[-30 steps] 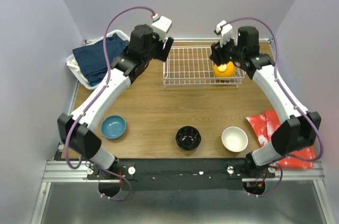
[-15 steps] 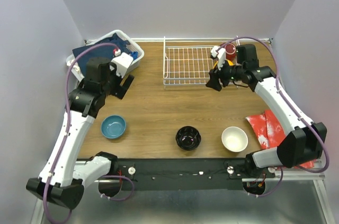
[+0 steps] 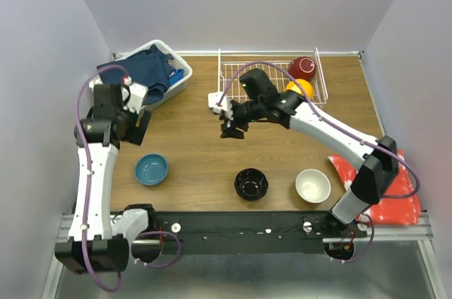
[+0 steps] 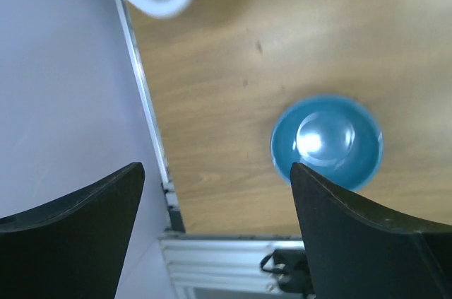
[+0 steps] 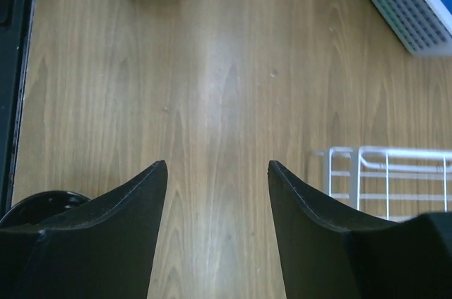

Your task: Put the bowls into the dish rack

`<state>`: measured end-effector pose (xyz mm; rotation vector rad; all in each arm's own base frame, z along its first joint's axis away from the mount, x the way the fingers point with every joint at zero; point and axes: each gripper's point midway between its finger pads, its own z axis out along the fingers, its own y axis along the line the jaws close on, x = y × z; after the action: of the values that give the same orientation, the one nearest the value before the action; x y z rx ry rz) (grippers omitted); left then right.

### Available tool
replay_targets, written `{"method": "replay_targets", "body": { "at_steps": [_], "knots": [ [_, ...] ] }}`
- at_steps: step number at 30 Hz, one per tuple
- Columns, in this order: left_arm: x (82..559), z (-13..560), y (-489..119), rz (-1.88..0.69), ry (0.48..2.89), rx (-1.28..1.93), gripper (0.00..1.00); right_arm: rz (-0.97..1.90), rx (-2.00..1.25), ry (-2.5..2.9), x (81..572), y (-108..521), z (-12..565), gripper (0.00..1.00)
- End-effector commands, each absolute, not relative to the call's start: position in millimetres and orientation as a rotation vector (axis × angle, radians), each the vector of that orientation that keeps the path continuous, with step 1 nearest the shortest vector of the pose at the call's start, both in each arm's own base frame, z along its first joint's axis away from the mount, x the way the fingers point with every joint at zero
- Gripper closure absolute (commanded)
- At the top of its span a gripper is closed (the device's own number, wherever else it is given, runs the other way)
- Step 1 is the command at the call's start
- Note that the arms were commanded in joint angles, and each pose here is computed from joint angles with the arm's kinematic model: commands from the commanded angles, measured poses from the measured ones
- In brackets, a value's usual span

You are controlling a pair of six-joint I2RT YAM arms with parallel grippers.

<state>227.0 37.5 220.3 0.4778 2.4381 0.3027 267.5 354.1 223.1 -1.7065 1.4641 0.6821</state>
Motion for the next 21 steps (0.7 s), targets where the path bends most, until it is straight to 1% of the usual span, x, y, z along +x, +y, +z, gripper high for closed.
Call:
{"method": "replay_targets", "body": {
  "at_steps": [1, 3, 6, 8, 11, 15, 21],
  "knots": [
    [260, 264, 27, 0.16, 2.347, 0.234, 0.07, 0.64, -1.845, 1.358, 262, 402, 213, 0.35],
    [266, 275, 29, 0.16, 2.306, 0.193, 0.07, 0.631, -1.924, 1.263, 244, 425, 210, 0.36],
    [270, 281, 41, 0.17, 2.286, 0.094, 0.07, 0.617, -2.026, 1.209, 228, 450, 184, 0.37],
    [277, 281, 34, 0.08, 2.308, 0.08, 0.1, 0.629, -2.057, 1.204, 225, 464, 170, 0.38],
    [285, 290, 35, 0.009, 2.295, 0.006, 0.08, 0.626, -2.083, 1.169, 214, 486, 157, 0.39],
    [287, 306, 48, 0.069, 2.253, -0.028, 0.06, 0.609, -2.108, 1.143, 201, 514, 141, 0.39],
    [283, 318, 51, 0.075, 2.219, -0.071, 0.06, 0.555, -2.128, 1.112, 198, 546, 117, 0.38]
  ]
}}
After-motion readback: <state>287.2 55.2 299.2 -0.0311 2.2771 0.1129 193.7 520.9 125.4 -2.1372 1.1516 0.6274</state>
